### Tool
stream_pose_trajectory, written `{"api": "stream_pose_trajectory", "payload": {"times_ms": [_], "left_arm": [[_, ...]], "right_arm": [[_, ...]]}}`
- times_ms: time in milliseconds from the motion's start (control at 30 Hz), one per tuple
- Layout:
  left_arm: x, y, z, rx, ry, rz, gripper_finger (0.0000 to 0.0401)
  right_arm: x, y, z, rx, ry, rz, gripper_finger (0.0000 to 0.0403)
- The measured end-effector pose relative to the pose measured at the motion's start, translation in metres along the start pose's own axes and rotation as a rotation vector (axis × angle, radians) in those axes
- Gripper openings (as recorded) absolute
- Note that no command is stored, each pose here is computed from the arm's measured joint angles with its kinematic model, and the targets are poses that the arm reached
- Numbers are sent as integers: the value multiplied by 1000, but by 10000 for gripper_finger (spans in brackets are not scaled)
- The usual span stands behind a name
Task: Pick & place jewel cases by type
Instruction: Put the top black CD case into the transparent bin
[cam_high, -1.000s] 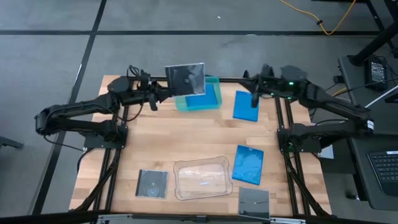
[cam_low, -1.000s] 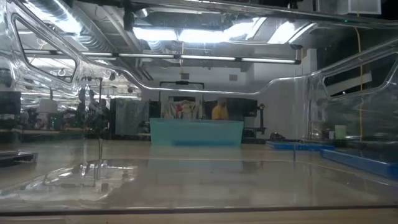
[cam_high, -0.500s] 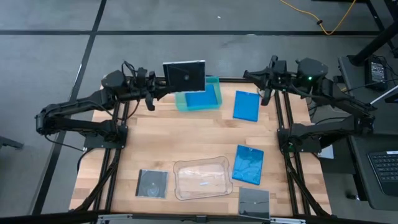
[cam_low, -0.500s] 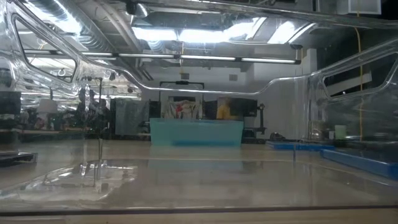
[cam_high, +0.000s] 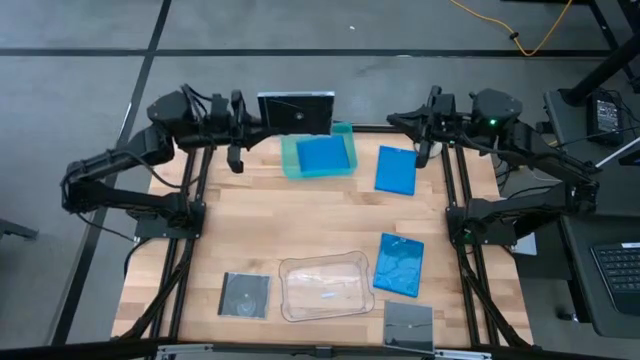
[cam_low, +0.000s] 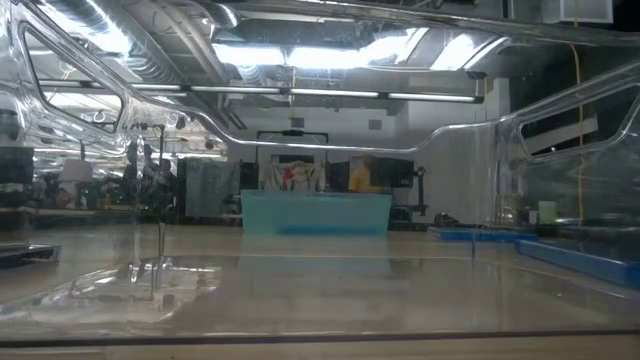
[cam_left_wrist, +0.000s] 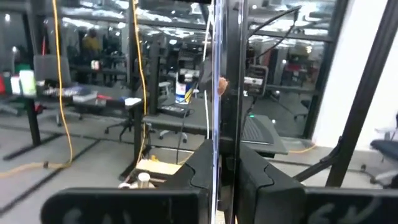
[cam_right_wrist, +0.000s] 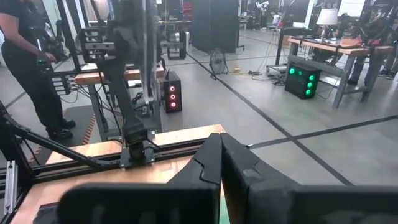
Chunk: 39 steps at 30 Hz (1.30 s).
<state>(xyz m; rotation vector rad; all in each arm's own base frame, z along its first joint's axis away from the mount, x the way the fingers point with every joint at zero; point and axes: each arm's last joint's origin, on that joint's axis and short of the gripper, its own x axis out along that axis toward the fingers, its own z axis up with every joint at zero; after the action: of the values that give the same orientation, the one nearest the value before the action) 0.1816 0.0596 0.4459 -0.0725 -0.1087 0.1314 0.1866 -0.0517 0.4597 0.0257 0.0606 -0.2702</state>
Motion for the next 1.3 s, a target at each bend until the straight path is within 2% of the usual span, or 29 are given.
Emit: {"api": "stream_pose_trajectory", "payload": {"times_ms": [333, 533, 933, 1067, 1300], "left_arm": [[10, -12, 16, 258, -20, -53, 19], [11, -26, 22, 466, -42, -98, 20], [10, -57, 21, 837, -34, 3, 20], [8, -67, 21, 989, -13, 60, 20], [4, -84, 23, 1285, -18, 90, 20]], "right_arm": [[3, 0, -1, 4, 9, 0, 12], [3, 0, -1, 27, 9, -1, 13], [3, 0, -1, 31, 9, 0, 13], [3, 0, -1, 31, 9, -1, 13], [3, 0, -2, 30, 9, -3, 13]]}}
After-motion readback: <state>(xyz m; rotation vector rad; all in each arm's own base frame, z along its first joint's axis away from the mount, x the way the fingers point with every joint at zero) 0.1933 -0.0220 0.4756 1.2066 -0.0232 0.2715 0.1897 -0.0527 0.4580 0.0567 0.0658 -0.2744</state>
